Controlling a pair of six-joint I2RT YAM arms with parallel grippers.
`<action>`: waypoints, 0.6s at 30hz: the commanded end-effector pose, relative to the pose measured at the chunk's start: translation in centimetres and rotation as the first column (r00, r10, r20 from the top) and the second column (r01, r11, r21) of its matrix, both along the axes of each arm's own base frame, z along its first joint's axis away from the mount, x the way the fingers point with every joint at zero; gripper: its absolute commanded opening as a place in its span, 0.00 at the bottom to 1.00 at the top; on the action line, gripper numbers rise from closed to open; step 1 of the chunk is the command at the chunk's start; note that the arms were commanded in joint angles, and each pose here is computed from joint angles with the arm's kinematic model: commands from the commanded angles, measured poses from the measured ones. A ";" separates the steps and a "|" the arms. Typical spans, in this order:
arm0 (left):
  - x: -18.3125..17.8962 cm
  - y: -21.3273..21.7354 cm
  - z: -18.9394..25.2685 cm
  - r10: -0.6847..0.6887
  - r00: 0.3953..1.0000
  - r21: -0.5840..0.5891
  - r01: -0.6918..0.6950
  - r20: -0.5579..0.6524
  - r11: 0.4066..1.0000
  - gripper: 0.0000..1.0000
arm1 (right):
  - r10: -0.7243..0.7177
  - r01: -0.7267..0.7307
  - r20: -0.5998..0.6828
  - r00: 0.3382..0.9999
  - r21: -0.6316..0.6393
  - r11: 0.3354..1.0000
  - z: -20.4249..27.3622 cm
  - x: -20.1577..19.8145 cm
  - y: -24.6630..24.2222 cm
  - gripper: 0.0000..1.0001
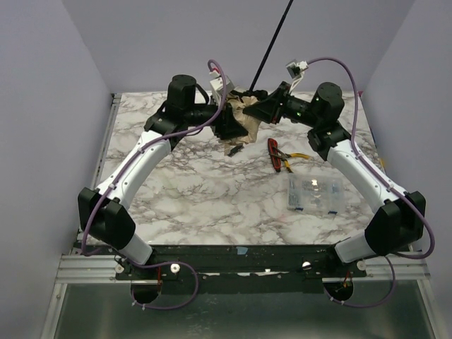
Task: Open the umbrella
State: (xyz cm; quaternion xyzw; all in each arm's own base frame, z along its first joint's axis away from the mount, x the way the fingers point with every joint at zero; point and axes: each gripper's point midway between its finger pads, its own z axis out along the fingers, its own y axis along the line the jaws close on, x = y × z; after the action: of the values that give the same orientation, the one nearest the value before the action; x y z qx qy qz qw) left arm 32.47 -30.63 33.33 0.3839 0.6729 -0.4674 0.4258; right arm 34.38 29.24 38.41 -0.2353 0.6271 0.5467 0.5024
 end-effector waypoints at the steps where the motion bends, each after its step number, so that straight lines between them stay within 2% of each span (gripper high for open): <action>1: -0.5 0.4 0.6 -0.011 0.999 -0.030 0.012 0.038 0.999 0.34 | 0.020 -0.027 0.111 0.994 0.062 0.998 4.8 -1.1 0.2 0.04; 3: -0.7 0.6 0.8 -0.014 0.999 -0.053 0.016 0.040 0.998 0.16 | -0.007 0.000 0.098 0.995 0.064 0.998 4.9 -0.7 0.0 0.21; 5: -0.7 0.9 1.1 -0.019 0.999 -0.071 0.022 0.040 0.997 0.00 | -0.051 0.044 0.097 0.994 0.068 0.997 5.2 0.0 -0.3 0.33; 8: -0.8 1.2 1.6 -0.032 0.999 -0.113 0.036 0.030 0.993 0.00 | -0.160 0.152 0.076 0.984 0.104 0.983 6.4 1.9 -1.6 0.50; 9: -0.9 1.4 1.7 -0.037 0.999 -0.126 0.041 0.029 0.991 0.00 | -0.191 0.182 0.066 0.979 0.119 0.976 6.8 2.6 -2.1 0.53; 12: -1.5 1.4 2.2 -0.074 0.996 -0.152 0.081 0.052 0.985 0.00 | -0.244 0.236 0.030 0.969 0.165 0.958 8.1 4.6 -3.4 0.56; 18: -1.9 1.3 1.8 -0.095 0.995 -0.165 0.101 0.044 0.981 0.00 | -0.217 0.195 0.071 0.974 0.235 0.952 10.7 5.5 -3.0 0.63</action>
State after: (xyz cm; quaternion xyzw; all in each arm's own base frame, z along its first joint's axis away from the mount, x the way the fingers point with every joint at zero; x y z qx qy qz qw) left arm 32.12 -29.13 31.69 0.3504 0.6622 -0.5159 0.4154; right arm 39.05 25.96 46.92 -0.1489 0.5875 0.5285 0.5944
